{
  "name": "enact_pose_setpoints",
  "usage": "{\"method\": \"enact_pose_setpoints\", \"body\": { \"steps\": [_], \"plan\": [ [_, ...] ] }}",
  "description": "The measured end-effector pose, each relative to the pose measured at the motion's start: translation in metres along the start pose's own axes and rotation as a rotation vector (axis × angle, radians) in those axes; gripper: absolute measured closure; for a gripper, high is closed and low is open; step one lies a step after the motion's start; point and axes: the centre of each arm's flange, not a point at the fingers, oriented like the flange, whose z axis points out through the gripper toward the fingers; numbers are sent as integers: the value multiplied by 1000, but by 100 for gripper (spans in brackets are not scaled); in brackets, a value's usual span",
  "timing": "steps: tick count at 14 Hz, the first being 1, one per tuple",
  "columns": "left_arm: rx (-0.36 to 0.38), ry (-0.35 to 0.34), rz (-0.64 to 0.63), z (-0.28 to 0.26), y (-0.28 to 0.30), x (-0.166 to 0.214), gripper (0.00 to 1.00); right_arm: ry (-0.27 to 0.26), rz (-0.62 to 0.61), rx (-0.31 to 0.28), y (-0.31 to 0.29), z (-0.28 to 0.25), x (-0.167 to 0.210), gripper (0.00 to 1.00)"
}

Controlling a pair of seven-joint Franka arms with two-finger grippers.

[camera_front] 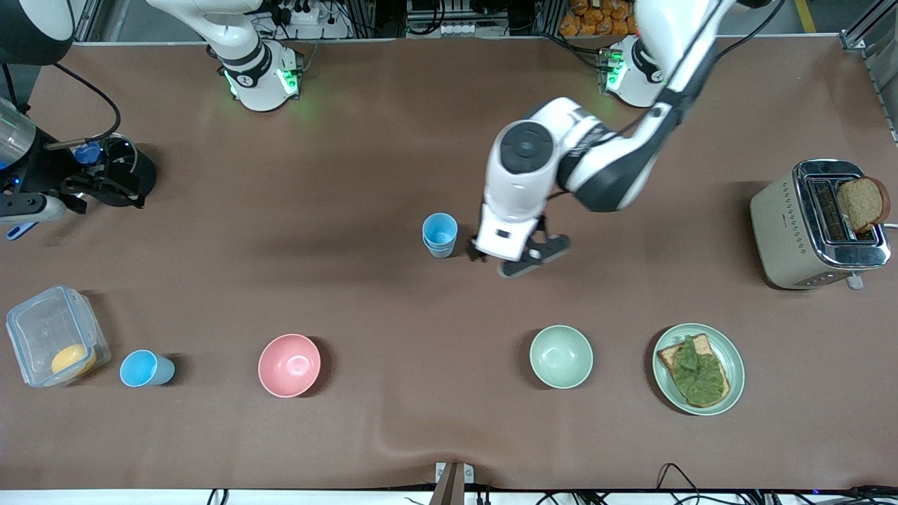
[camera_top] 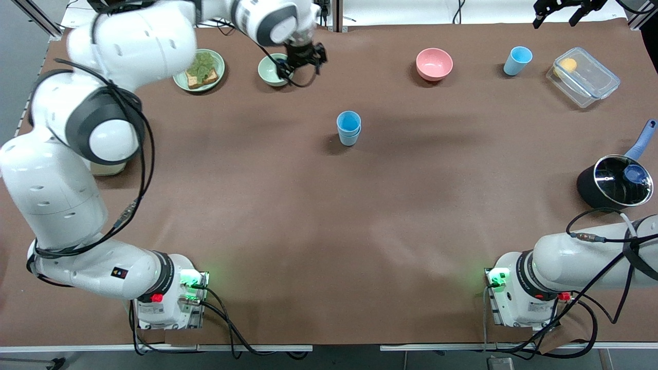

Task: Stack blue cups with both arms
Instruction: 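Open the left gripper and raise it away from the stacked cups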

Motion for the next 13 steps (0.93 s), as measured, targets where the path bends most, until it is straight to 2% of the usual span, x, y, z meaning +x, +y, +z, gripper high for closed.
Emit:
{"method": "enact_pose_setpoints", "body": {
  "steps": [2, 5, 7, 10, 13],
  "plan": [
    [7, -10, 10, -16, -30, 40, 0, 0, 1, 0, 0, 0, 0, 0],
    [13, -90, 78, -59, -88, 101, 0, 0, 1, 0, 0, 0, 0, 0],
    [25, -92, 150, -89, -124, 126, 0, 0, 1, 0, 0, 0, 0, 0],
    [77, -72, 235, -130, -170, 138, 0, -1, 1, 0, 0, 0, 0, 0],
    [106, -71, 328, -156, -213, 133, 0, -1, 1, 0, 0, 0, 0, 0]
  ]
}}
